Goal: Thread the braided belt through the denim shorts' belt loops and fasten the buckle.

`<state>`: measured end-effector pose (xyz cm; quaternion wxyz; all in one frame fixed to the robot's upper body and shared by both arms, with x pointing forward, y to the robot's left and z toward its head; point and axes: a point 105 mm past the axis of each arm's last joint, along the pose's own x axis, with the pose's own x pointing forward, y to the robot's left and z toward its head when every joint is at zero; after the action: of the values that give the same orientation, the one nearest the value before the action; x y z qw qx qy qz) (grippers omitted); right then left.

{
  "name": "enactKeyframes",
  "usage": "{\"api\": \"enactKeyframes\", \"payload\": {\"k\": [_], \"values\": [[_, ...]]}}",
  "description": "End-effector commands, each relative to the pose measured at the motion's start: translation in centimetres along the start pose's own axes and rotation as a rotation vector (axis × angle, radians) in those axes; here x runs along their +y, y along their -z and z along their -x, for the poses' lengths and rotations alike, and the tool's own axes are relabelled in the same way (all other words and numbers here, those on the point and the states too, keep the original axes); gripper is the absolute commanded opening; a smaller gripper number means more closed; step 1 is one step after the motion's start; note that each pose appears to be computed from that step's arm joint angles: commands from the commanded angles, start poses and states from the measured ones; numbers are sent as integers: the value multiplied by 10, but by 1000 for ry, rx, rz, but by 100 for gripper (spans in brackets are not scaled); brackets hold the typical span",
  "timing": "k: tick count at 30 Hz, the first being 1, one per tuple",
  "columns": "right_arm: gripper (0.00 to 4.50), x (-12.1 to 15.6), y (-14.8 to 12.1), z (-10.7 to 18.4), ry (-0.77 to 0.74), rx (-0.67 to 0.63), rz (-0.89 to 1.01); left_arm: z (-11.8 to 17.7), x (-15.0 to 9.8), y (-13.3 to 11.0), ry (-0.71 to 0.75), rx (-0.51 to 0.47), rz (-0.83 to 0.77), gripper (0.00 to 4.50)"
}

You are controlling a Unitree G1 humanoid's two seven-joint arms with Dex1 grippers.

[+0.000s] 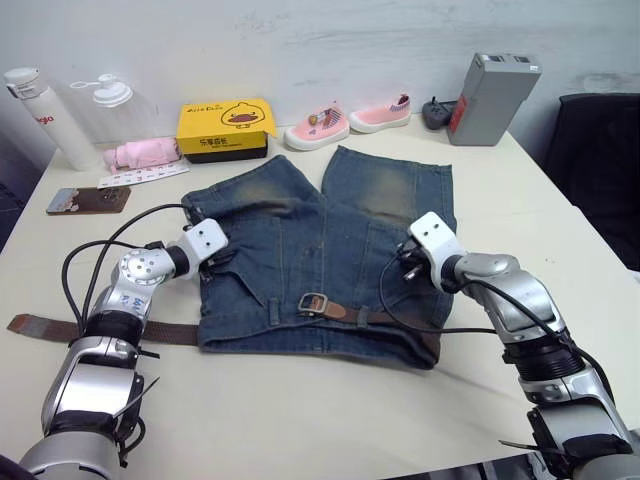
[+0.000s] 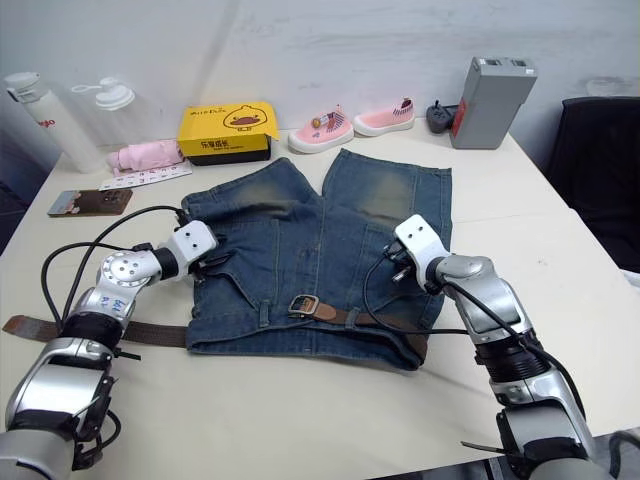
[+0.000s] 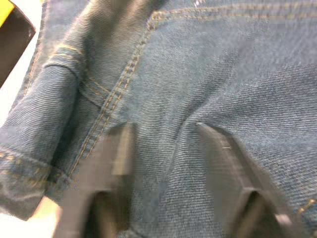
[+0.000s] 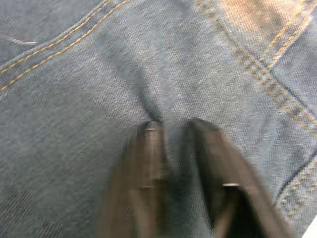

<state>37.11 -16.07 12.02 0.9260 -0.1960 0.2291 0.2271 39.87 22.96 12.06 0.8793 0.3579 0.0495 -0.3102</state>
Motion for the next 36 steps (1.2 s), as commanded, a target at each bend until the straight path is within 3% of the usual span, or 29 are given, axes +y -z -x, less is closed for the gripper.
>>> {"api": "enactKeyframes", "payload": {"k": [1, 2, 5, 8, 13, 20, 23, 27, 32, 36], "values": [[308, 11, -36, 29, -94, -178, -39, 36, 21, -41, -58, -138, 40, 400], [324, 13, -42, 37, -118, -214, -47, 49, 24, -52, -72, -181, 84, 401], [441, 23, -59, 58, -192, -321, -32, 81, 26, -69, -80, -240, 227, 401], [441, 43, -74, 79, -304, -444, 1, 112, 21, -70, -76, -276, 454, 401], [441, 83, -71, 102, -440, -514, 108, 172, 6, -19, -241, -231, 871, 401], [441, 107, -53, 98, -488, -471, 189, 234, -30, 37, -469, -163, 1208, 401], [441, 112, -48, 93, -495, -453, 224, 250, -57, 57, -515, -58, 1283, 401], [441, 120, -48, 90, -520, -456, 227, 270, -76, 74, -586, -3, 1368, 401], [441, 124, -48, 88, -525, -461, 233, 267, -80, 70, -583, -72, 1452, 401], [441, 123, -51, 87, -516, -475, 241, 246, -80, 84, -592, -79, 1578, 401]]}}
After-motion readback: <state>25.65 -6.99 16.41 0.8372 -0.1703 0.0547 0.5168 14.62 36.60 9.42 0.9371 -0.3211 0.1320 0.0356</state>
